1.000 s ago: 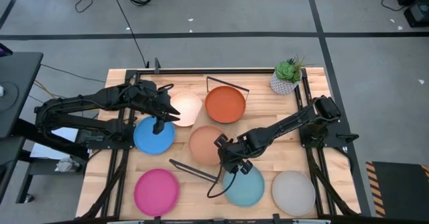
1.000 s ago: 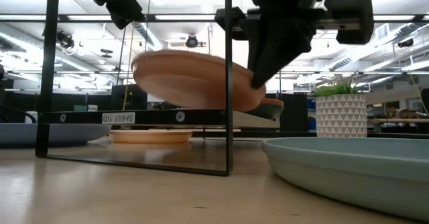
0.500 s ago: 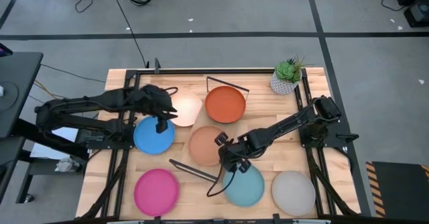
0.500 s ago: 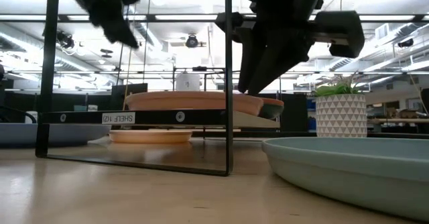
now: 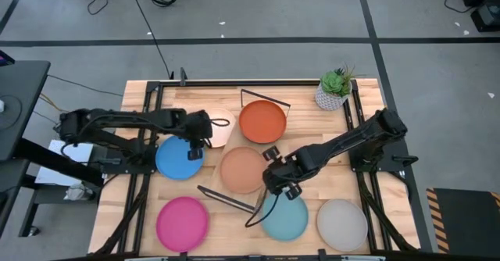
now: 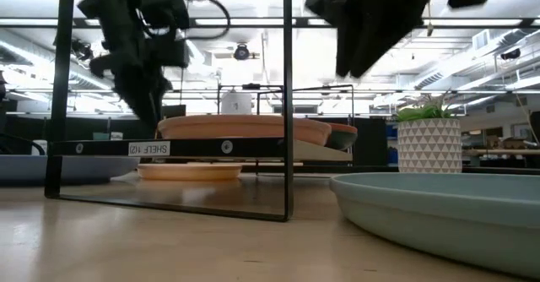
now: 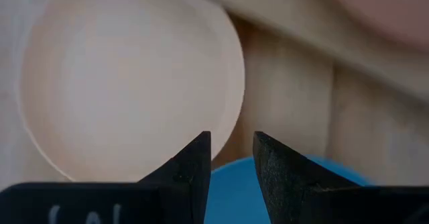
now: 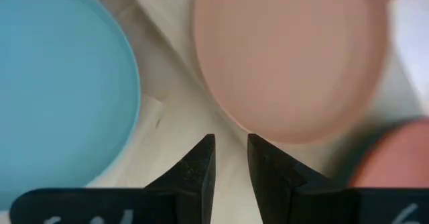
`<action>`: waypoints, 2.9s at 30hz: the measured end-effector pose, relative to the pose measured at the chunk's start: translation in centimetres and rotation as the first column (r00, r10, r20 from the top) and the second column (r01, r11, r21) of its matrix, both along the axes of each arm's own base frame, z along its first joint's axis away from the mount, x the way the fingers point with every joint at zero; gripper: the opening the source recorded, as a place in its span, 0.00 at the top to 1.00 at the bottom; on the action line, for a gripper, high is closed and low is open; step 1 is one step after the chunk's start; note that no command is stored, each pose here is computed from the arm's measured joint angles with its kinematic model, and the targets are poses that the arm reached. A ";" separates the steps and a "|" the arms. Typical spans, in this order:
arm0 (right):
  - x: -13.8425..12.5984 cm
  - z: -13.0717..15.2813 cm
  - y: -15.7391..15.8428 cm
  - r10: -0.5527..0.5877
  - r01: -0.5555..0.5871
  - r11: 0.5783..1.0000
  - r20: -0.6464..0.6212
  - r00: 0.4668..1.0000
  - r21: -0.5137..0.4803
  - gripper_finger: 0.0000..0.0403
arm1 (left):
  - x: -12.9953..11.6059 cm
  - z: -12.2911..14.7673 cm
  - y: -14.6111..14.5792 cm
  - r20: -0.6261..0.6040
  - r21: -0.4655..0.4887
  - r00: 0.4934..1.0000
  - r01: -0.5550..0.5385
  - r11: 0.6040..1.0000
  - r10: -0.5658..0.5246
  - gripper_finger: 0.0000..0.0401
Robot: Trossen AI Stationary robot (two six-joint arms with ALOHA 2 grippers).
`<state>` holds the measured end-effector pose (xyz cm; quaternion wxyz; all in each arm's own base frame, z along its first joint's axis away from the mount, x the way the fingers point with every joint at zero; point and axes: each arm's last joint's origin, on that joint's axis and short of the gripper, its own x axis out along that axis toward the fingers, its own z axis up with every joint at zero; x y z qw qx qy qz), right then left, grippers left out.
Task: Place and stack plates onto a shelf
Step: Stack the light orange plate on top of the light brown plate on the shelf
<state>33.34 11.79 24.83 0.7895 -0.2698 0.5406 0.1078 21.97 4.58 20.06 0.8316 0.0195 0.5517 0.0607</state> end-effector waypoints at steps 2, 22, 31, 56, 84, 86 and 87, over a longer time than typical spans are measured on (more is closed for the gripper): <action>-0.8 1.0 0.3 -0.023 0.023 1.000 0.027 0.999 -0.017 0.77 | 0.5 -0.9 0.1 -0.041 0.016 0.997 0.059 0.998 -0.058 0.70; -3.9 0.5 2.8 -0.120 0.125 0.991 0.115 0.986 -0.038 0.77 | 2.8 -6.1 0.6 -0.188 0.061 0.955 0.244 0.968 -0.229 0.71; -3.7 0.5 2.9 -0.123 0.128 0.992 0.136 0.983 -0.022 0.77 | 2.9 -6.6 0.6 -0.222 0.082 0.943 0.271 0.959 -0.247 0.94; -4.2 1.2 2.5 -0.128 0.141 0.988 0.161 0.979 -0.070 0.77 | -2.4 3.3 -2.9 0.158 0.070 0.890 0.421 0.904 -0.427 0.96; -3.6 2.3 1.6 -0.151 0.159 0.987 0.230 0.961 -0.014 0.77 | 1.9 2.0 -9.1 -0.039 0.525 0.294 0.819 0.231 -0.955 0.96; -3.7 2.2 1.6 -0.151 0.159 0.987 0.222 0.963 -0.019 0.77 | 2.5 1.7 -9.2 -0.045 0.537 0.283 0.816 0.216 -0.958 0.96; -3.7 2.2 1.6 -0.152 0.160 0.987 0.221 0.963 -0.019 0.77 | 2.6 1.5 -9.2 -0.047 0.537 0.281 0.816 0.213 -0.959 0.96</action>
